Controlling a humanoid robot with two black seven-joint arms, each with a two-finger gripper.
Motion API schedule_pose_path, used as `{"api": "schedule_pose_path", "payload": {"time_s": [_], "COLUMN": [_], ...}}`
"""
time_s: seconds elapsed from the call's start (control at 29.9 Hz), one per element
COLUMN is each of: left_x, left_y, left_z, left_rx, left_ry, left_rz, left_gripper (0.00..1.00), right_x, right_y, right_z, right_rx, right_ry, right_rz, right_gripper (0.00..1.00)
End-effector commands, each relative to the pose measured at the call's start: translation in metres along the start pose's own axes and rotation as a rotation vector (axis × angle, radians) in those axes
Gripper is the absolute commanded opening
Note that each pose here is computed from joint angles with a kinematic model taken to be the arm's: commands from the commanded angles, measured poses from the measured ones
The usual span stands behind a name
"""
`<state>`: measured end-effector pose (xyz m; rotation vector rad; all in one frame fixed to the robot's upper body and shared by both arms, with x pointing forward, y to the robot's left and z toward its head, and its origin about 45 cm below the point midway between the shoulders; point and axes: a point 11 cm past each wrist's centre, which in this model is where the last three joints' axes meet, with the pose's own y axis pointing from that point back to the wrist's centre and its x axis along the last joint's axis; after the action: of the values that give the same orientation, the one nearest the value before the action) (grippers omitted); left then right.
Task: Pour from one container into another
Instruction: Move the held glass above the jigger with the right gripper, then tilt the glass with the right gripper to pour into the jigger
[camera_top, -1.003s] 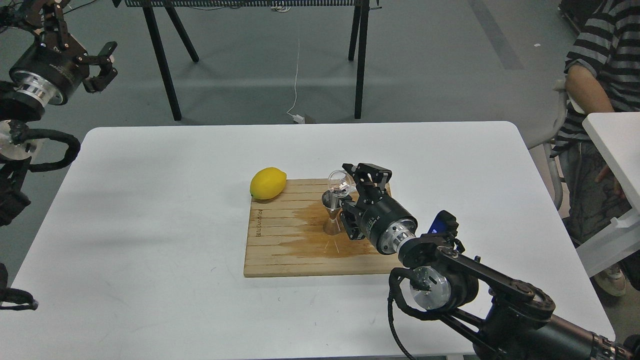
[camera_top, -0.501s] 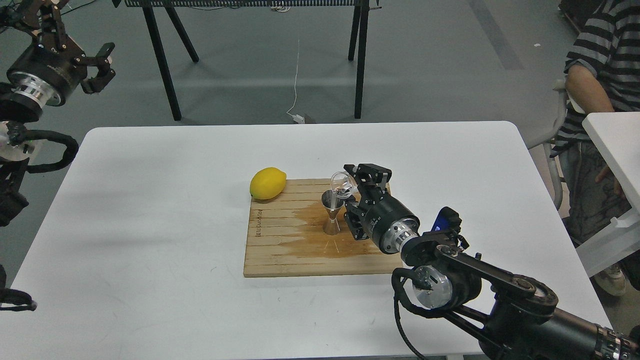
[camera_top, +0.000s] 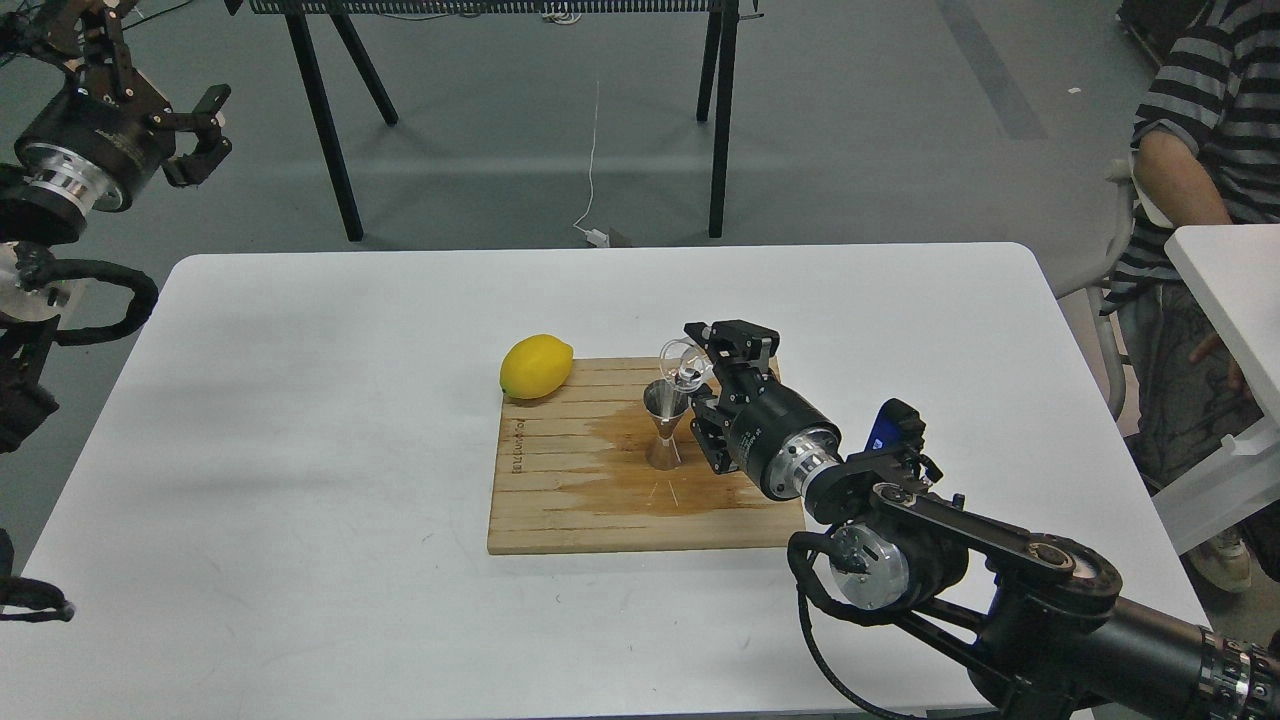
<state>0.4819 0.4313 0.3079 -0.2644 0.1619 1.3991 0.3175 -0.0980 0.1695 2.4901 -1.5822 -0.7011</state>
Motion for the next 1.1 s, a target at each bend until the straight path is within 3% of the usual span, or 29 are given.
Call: {"api": "schedule_pose_path", "payload": {"time_s": [0.0, 1.07], "left_x": [0.001, 0.005], "left_y": [0.001, 0.002], "left_z": [0.0, 0.004], "left_rx": [0.0, -0.005], "left_ry": [-0.002, -0.007], "left_rz": [0.002, 0.008], "left_gripper": [1.0, 1.0], "right_x": [0.001, 0.008], "right_y": [-0.002, -0.002], "right_z": [0.0, -0.005], "right_rx": [-0.002, -0.011], "right_ry": [0.017, 0.182], "right_rz": [0.001, -0.028], "right_gripper": [0.37, 0.37]}}
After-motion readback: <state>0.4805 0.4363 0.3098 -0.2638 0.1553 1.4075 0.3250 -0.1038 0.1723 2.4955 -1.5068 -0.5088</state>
